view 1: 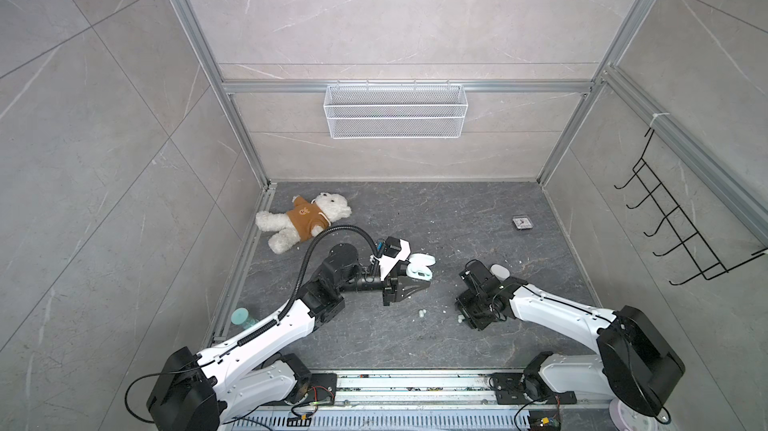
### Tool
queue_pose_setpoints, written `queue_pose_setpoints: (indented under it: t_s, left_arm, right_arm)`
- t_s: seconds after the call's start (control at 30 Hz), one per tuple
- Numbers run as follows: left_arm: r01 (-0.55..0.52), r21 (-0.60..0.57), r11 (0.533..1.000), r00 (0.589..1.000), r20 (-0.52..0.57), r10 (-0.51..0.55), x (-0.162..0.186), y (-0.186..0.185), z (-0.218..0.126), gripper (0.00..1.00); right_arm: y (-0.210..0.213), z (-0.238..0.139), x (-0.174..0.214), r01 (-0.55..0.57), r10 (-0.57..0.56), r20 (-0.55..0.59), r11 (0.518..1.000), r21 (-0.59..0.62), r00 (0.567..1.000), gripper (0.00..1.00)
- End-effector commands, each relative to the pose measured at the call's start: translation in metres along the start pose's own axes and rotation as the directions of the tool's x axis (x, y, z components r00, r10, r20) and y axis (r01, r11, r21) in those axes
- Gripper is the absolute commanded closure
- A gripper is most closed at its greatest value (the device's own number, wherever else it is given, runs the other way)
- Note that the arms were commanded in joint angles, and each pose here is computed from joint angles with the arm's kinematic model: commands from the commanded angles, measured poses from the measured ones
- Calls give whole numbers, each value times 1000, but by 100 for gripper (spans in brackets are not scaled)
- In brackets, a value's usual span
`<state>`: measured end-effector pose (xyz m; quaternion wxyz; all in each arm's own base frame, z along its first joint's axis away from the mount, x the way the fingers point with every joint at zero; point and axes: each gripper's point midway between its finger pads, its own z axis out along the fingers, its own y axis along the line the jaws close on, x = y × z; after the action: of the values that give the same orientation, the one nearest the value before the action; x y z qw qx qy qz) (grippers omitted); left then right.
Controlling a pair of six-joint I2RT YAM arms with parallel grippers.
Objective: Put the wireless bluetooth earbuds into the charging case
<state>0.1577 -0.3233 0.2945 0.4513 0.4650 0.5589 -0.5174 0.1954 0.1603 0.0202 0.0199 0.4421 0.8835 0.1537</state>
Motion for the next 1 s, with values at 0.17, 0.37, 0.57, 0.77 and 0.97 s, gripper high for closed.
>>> queue_pose_setpoints:
  t_s: [0.17, 0.37, 0.57, 0.77, 0.97]
  left_arm:
    - [-81, 13, 997, 996, 49, 81, -25, -7, -2, 70]
    - [-82, 13, 997, 995, 49, 81, -25, -7, -1, 70]
    - [-83, 10, 996, 995, 50, 83, -26, -8, -3, 70]
    - [-83, 11, 997, 995, 50, 82, -26, -8, -3, 70]
    - [-83, 10, 996, 995, 50, 83, -26, -8, -3, 70]
  right_arm:
    - [-4, 1, 3, 60, -58, -49, 997, 53, 997, 61]
    - [-10, 1, 2, 72, -67, -63, 994, 82, 996, 66]
    - [-17, 4, 4, 84, -75, -81, 990, 111, 994, 71]
    - [-21, 6, 4, 84, -74, -84, 989, 125, 994, 76]
    - [-25, 6, 4, 90, -78, -85, 986, 142, 993, 81]
